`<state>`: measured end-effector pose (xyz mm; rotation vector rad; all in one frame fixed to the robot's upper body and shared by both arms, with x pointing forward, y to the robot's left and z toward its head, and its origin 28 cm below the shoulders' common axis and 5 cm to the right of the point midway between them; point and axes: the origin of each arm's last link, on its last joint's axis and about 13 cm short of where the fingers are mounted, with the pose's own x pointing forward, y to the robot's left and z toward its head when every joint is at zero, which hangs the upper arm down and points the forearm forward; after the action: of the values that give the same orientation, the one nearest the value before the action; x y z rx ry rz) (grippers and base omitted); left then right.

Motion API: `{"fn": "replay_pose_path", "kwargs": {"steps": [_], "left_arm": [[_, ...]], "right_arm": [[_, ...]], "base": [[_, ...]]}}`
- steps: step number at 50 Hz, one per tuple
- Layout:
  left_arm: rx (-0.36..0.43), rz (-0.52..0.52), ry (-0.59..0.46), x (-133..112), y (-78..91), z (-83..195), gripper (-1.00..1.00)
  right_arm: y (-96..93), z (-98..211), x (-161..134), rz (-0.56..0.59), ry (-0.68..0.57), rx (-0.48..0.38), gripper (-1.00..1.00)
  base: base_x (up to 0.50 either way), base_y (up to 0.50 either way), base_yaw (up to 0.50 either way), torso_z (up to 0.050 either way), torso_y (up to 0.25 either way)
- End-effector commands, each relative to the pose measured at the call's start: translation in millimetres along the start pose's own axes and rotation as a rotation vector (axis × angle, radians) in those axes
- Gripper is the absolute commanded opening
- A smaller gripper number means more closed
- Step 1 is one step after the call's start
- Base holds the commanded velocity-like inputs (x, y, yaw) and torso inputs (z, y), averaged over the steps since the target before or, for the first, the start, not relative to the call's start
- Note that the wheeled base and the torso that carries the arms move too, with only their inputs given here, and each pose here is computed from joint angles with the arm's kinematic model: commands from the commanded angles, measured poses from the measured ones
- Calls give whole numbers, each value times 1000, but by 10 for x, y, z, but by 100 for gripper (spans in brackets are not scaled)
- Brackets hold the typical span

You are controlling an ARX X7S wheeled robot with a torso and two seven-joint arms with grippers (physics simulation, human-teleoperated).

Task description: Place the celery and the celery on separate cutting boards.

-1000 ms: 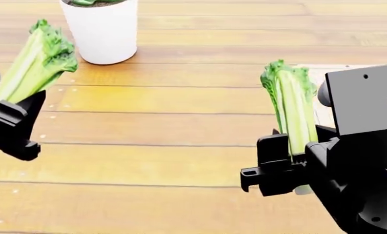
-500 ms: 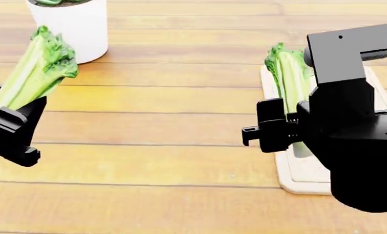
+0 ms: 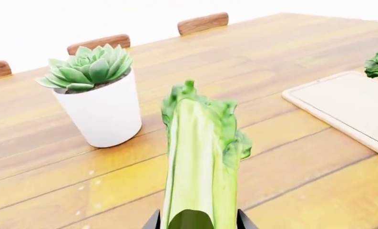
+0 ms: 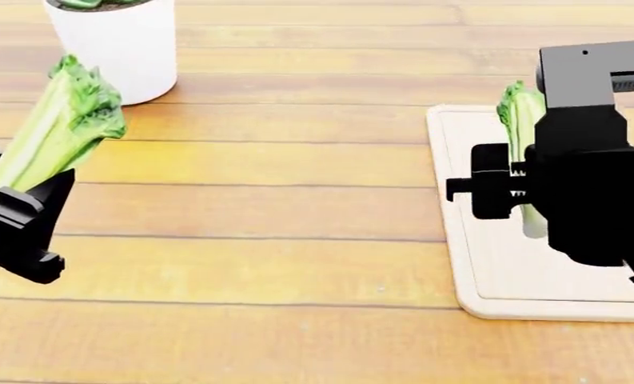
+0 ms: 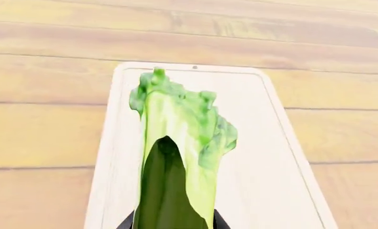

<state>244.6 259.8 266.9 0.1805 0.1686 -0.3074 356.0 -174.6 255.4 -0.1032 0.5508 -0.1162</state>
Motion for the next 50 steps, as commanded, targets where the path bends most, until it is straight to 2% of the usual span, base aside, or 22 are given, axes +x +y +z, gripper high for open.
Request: {"fn": "replay_pose_path", "kwargs": {"steps": [1,10,11,17,18,23,25,28,29,30,31,34,36,40,45,48,50], "left_arm": [[-16,-12,-21,-2,22,17,-100],[-17,-19,-27,30,-12,36,-100],[-16,-19,-28,21,-2,42,-100],[-19,-19,-31,19,-8,41,-100],[-18,-19,-30,15,-7,40,-100],[-18,-24,-39,-1,-22,56,-100],[-18,-27,-42,-14,-19,75,-100],[-18,-28,-44,-23,-19,78,-100],[-19,-24,-44,-26,-15,78,-100],[-20,-23,-45,-30,-13,80,-100],[-22,-16,-49,-38,-5,79,-100],[-25,-1,-58,-45,4,80,-100],[-9,15,-54,-60,20,95,-100],[3,63,-65,-130,83,202,-100],[1,91,-80,-168,133,288,-100],[2,89,-83,-166,123,281,-100],[0,84,-77,-148,114,247,-100]], "right_arm": [[-59,-36,103,-32,31,-19,-100],[-63,-2,84,-46,29,-31,-100],[-60,-6,81,-50,35,-36,100],[-71,52,24,-53,24,-30,100],[-84,132,-40,-42,-18,8,100],[-143,335,-292,-52,-103,23,100],[-177,391,-393,-55,-168,54,100],[-228,459,-594,-82,-328,51,100],[-232,464,-689,-44,-391,54,100],[-236,455,-713,-43,-397,57,100],[-255,441,-798,-13,-482,71,100],[-309,325,-900,2,-591,86,100],[-325,224,-973,74,-656,102,100],[-347,72,-994,101,-649,82,100],[-339,82,-953,106,-664,81,100],[-319,76,-919,109,-656,23,100],[-319,88,-889,83,-634,21,100]], "base": [[0,0,0,0,0],[0,0,0,0,1],[0,0,0,0,0],[0,0,0,0,0],[0,0,0,0,0],[0,0,0,0,0],[0,0,0,0,0],[0,0,0,0,3],[0,0,0,0,0],[0,0,0,0,0],[0,0,0,0,0],[0,0,0,0,0],[0,0,0,0,0],[0,0,0,0,0],[0,0,0,0,0],[0,0,0,0,0],[0,0,0,0,0]]}}
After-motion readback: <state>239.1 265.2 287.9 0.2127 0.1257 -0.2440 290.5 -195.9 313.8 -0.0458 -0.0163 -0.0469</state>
